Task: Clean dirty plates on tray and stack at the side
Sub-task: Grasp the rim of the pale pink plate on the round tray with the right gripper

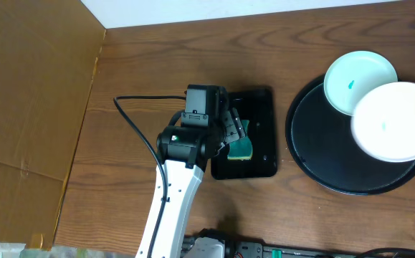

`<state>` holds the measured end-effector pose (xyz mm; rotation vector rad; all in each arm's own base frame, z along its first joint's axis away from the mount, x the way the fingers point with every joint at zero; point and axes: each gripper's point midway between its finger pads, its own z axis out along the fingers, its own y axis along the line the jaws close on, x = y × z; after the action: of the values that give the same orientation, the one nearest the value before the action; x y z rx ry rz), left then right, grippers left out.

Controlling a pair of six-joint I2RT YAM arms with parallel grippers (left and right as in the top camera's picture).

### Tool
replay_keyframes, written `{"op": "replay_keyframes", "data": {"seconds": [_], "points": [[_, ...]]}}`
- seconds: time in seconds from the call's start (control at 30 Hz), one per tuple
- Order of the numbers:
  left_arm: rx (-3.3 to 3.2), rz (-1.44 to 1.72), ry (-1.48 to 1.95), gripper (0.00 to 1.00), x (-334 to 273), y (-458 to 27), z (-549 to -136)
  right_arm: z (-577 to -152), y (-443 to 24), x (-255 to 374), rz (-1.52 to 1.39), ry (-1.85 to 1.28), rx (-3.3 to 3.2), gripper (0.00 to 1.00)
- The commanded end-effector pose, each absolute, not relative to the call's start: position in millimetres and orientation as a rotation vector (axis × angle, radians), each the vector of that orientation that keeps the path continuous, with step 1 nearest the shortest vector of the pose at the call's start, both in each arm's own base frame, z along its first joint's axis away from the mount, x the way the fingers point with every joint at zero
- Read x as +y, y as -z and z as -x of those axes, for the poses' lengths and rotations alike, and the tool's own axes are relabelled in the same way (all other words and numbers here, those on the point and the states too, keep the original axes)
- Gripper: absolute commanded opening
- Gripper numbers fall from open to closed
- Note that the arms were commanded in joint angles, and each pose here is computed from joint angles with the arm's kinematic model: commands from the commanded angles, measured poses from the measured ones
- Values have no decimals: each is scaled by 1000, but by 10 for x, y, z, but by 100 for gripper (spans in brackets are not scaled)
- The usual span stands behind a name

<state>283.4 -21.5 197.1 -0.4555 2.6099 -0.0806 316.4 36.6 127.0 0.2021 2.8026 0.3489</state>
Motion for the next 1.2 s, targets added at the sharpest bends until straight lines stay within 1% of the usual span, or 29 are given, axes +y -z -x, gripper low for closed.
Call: {"op": "replay_keyframes", "data": {"seconds": [0.0, 0.23, 0.33, 0.43, 0.47, 0.5, 0.53, 0.6, 0.67, 0.83, 0.87, 0.97, 1.0, 1.1, 1.17], "points": [[2591, 447, 76, 78, -197, -2045, -2855, -3122, -1152, 841, -73, -474, 2846, 1], [2591, 447, 77, 78, -197, -2045, -2856, -3065, -547, 1446, 110, -418, 2968, 1], [2591, 447, 76, 78, -197, -2045, -2855, -3103, -318, 1503, 27, -339, 2999, 1], [2591, 448, 76, 78, -197, -2045, -2856, -3172, -205, 1520, -3, -316, 2994, 1], [2591, 447, 77, 78, -197, -2045, -2855, -3173, -201, 1522, -6, -318, 2994, 4], [2591, 447, 77, 78, -197, -2045, -2855, -3164, -198, 1517, -11, -315, 2999, 11], [2591, 447, 77, 78, -197, -2045, -2855, -3164, -208, 1509, -13, -314, 2998, 16], [2590, 448, 77, 78, -198, -2046, -2857, -3168, -248, 1487, -32, -317, 2993, 17], [2590, 448, 77, 78, -198, -2046, -2857, -3195, -333, 1463, -43, -326, 2970, 15], [2590, 458, 82, 78, -201, -2045, -2856, -3286, -677, 1397, -42, -361, 2867, 14], [2590, 457, 81, 78, -200, -2045, -2856, -3306, -756, 1392, -4, -365, 2838, 15], [2602, 450, 107, 78, -237, -2033, -2841, -3324, -946, 1397, 141, -359, 2768, 25], [2614, 448, 114, 78, -251, -2012, -2824, -3317, -982, 1398, 187, -354, 2755, 27], [2656, 464, 46, 78, -179, -1875, -2762, -3277, -991, 1383, 226, -343, 2760, 27], [2688, 490, -7, 74, -122, -1725, -2734, -3245, -974, 1373, 225, -339, 2776, 27]]}}
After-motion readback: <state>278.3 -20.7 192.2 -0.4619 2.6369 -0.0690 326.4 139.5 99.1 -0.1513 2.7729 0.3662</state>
